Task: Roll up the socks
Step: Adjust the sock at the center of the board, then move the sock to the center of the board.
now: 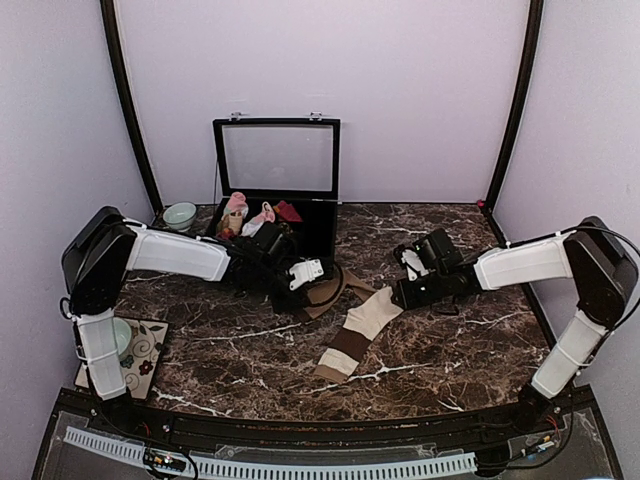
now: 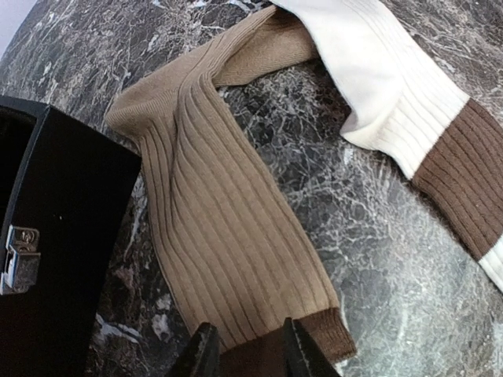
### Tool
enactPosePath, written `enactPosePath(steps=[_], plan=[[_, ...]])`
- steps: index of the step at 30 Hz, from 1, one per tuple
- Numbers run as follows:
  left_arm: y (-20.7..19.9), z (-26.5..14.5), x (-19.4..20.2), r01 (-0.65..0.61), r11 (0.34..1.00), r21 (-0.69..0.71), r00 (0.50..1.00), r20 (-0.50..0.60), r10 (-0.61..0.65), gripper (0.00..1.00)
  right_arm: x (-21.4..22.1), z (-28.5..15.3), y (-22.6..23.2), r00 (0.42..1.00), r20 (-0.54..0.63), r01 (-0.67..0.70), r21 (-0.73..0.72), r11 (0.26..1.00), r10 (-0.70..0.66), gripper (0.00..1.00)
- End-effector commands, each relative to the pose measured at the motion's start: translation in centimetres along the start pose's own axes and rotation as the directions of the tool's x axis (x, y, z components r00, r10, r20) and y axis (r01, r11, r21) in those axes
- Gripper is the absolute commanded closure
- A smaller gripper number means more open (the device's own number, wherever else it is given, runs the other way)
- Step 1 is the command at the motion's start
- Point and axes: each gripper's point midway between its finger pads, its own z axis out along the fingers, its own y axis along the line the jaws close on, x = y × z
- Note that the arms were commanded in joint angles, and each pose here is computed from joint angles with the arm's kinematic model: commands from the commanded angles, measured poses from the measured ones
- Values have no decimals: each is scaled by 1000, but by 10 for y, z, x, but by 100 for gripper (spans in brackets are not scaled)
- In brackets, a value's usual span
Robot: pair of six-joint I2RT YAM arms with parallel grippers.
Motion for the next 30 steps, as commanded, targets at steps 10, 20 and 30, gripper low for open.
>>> enactPosePath(steps=[10, 20, 30], plan=[[2, 20, 72, -122, 990, -69, 976, -192, 107, 72, 6, 16, -4, 999, -12, -30, -3, 1000, 30, 84], [-1, -30, 170, -57, 997, -57, 898, -438, 26, 74, 8, 17, -6, 1000, -26, -3, 11, 1000, 3, 81], [25, -116, 256, 5, 976, -218, 814, -566, -131, 75, -8, 33, 1, 999, -35, 25, -12, 1000, -26, 80]])
